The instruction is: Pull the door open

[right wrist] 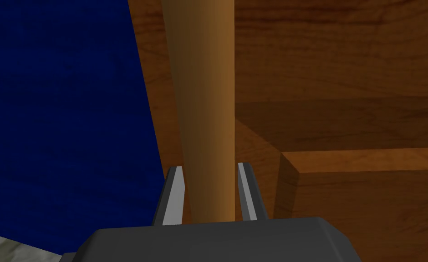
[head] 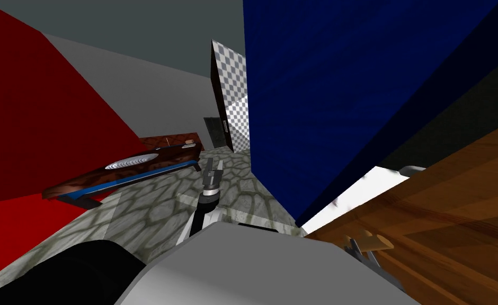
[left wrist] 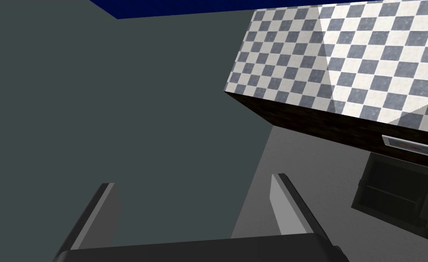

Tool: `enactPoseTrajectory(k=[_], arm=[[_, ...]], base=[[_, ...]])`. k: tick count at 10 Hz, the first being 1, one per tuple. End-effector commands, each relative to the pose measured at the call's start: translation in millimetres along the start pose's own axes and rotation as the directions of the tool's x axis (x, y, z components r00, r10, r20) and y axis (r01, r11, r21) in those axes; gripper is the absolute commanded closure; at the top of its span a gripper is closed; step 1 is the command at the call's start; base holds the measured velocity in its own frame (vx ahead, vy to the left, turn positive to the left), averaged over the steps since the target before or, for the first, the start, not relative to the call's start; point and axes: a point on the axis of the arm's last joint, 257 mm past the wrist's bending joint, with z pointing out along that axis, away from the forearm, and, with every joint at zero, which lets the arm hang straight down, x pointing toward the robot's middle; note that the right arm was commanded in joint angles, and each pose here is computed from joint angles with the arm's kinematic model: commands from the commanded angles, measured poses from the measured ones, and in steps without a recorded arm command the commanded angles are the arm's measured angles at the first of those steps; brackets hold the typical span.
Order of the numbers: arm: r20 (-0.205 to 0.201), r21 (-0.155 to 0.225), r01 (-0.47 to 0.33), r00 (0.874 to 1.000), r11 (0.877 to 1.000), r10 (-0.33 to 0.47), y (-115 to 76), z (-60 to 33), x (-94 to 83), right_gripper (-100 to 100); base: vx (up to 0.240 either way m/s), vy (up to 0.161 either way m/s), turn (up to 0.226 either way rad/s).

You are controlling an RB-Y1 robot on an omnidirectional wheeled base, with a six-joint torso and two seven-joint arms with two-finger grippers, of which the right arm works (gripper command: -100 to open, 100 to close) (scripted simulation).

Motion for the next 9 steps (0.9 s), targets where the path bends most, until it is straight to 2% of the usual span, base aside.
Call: enactPoseTrajectory(k=[1,4,5,6,9], arm=[[0.005,0.042,-0.001,1.0,0.999,0.0,-10.1,-7.4,-1.8,100],[0.005,0.094,-0.004,1.0,0.996,0.003,-23.2,-14.4,-1.4,100],[0.005,0.085,-0.002,1.0,0.996,0.002,-19.9,-13.3,-1.6,100],[0.009,0.119,-0.004,1.0,0.993,0.003,-29.9,-18.9,-2.9,100],[0.006,0.18,-0.003,1.0,0.984,0.002,-44.7,-27.8,-2.1,100]], base=[[-0.228,0.082,0.043],[-0.232,0.021,0.049],[-0.106,0.003,0.025],[-0.153,-0.012,0.044],[-0.23,0.003,0.057]])
